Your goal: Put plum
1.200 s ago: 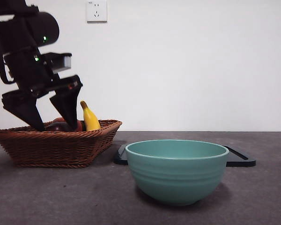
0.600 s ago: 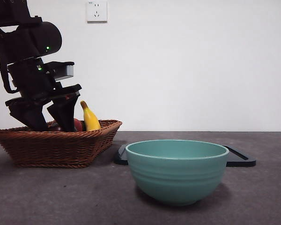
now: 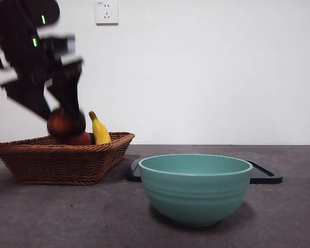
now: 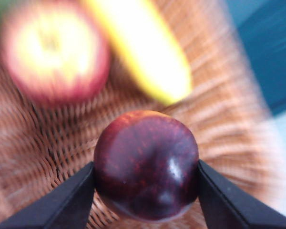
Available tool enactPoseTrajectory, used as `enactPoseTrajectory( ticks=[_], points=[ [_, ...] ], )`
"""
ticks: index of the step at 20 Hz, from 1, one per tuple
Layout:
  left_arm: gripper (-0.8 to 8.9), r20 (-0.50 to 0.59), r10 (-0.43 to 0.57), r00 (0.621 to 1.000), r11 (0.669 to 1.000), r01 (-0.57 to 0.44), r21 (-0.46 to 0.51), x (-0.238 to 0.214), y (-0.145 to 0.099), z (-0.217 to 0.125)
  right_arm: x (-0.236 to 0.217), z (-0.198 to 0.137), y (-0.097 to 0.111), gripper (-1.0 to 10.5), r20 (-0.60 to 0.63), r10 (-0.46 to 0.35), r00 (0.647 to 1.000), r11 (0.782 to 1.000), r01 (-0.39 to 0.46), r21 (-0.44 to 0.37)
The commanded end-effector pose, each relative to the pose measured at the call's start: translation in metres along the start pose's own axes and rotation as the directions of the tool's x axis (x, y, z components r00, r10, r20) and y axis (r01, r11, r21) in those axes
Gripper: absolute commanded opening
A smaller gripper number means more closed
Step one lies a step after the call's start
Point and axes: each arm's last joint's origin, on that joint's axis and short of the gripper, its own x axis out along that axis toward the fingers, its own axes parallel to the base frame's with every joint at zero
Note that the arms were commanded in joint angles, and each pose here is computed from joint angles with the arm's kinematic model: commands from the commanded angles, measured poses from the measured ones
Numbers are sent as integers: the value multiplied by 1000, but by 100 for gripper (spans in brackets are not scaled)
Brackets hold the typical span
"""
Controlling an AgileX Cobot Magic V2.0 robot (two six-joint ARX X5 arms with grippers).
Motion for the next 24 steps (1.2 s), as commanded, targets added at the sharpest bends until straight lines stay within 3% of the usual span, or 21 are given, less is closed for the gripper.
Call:
enactPoseTrajectory(
  ticks=[1,7,13,17,24],
  points=[
    [240,80,-55,995,998,53,32,-33,-17,6,-2,4,2,388,13,4,1000,1000,-4,-4],
    [240,165,-298,940,943,263,204,-95,-76,-6,-2,4,2,388,13,4,1000,1000,-3,-4],
    [239,15,-428,904,850,397,346,-75,-138,-15,-2,4,2,388,13,3,1000,1000,-3,-4],
    [240,-108,-438,893,810,444,384,-36,-168,-20,-2,4,2,388,12,4,1000,1000,-3,-3],
    [239,-185,-355,916,810,401,428,31,-197,-27,-2,4,2,388,10,4,1000,1000,-4,-2]
  ],
)
